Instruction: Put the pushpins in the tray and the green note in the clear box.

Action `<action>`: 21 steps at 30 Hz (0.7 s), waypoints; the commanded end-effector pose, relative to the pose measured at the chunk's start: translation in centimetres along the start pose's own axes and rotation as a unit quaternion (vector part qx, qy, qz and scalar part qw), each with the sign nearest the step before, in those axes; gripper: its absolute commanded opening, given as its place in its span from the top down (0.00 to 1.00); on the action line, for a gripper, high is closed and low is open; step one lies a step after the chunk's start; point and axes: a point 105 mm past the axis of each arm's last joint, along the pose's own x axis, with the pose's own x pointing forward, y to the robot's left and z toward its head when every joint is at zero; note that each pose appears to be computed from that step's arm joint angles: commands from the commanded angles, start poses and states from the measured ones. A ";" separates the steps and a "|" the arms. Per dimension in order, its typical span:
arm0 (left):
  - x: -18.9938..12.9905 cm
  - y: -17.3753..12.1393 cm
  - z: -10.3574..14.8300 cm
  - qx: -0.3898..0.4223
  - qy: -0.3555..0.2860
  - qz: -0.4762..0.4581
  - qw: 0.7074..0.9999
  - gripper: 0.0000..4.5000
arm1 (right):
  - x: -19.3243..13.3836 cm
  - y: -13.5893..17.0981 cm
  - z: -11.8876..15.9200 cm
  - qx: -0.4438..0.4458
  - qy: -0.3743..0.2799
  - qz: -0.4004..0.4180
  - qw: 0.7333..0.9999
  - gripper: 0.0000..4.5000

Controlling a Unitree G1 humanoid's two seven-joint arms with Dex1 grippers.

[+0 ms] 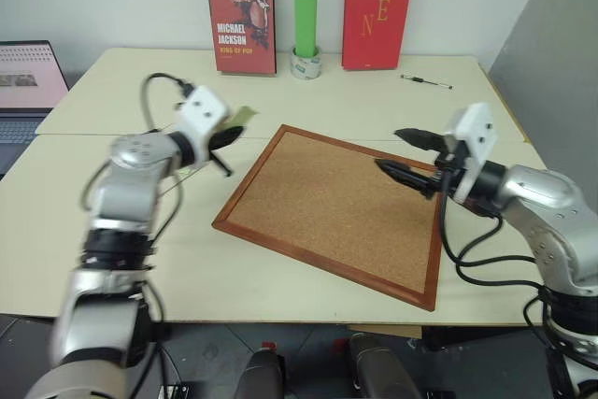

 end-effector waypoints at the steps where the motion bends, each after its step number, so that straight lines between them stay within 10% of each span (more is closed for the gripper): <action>1: -2.7 3.8 -1.8 0.010 0.043 0.058 0.997 1.00 | 1.8 1.3 1.2 -0.005 -0.027 0.049 0.998 0.28; 18: -1.0 7.3 -5.2 0.002 0.100 0.091 0.991 1.00 | 4.3 4.3 -0.1 -0.011 -0.009 0.096 0.995 0.28; 21: -0.8 7.4 -5.0 0.004 0.097 0.092 0.991 0.88 | 4.0 4.3 -0.1 -0.009 -0.007 0.090 0.996 0.28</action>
